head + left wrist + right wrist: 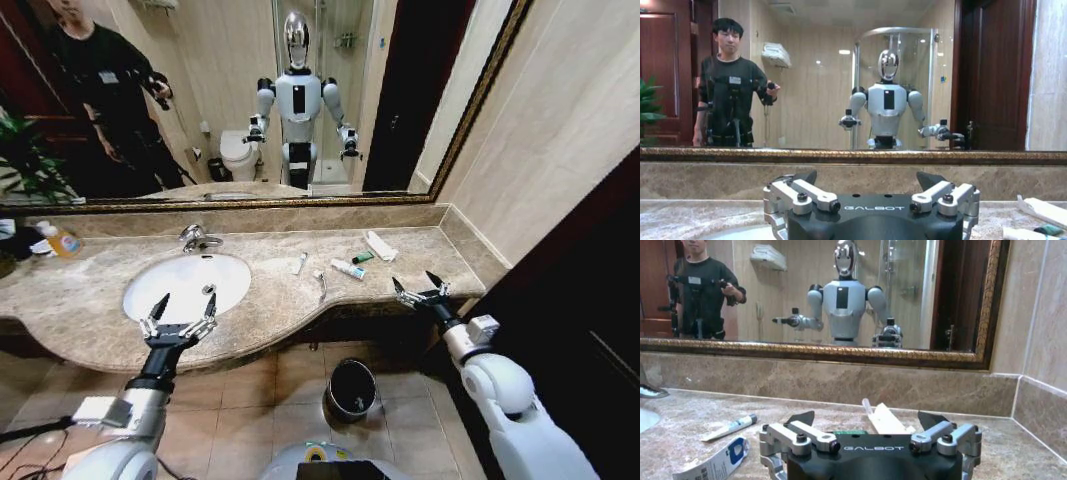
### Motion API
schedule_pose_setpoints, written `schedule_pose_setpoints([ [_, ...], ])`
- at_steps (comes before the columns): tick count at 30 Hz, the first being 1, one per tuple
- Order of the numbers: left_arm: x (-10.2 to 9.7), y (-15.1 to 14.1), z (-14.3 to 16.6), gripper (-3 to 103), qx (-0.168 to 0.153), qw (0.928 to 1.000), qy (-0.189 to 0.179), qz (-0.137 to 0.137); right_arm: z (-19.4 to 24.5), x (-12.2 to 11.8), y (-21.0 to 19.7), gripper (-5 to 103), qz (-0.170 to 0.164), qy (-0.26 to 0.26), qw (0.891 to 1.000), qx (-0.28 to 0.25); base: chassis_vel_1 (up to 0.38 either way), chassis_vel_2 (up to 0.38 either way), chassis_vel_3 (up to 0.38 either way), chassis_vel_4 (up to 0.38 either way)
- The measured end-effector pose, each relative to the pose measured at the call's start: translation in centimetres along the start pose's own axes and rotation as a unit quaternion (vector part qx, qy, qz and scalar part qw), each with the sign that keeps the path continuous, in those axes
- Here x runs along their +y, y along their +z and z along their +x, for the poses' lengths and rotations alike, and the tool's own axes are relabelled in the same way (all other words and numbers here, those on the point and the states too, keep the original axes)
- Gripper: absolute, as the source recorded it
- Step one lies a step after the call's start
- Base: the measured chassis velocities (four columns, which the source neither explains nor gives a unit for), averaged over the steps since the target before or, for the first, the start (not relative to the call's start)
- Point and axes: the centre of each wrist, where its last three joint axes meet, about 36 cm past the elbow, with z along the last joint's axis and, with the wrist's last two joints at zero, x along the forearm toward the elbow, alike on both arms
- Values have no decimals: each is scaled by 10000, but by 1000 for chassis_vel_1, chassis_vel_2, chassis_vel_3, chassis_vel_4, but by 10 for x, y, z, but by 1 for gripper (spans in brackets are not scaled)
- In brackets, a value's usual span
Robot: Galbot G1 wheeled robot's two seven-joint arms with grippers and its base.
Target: Pick up the trash from the sink and place it in the trash bin.
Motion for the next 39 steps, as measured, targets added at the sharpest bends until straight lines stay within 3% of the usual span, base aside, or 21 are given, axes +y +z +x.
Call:
schedule_pose_setpoints([
  [25,0,0,0,100,0,10000,0,0,-22,-20,6,100,-230,-195,9994,151,0,0,0,0],
  [39,0,0,0,100,0,10000,0,-1,-58,-43,8,100,-257,-244,9992,163,0,0,0,0],
])
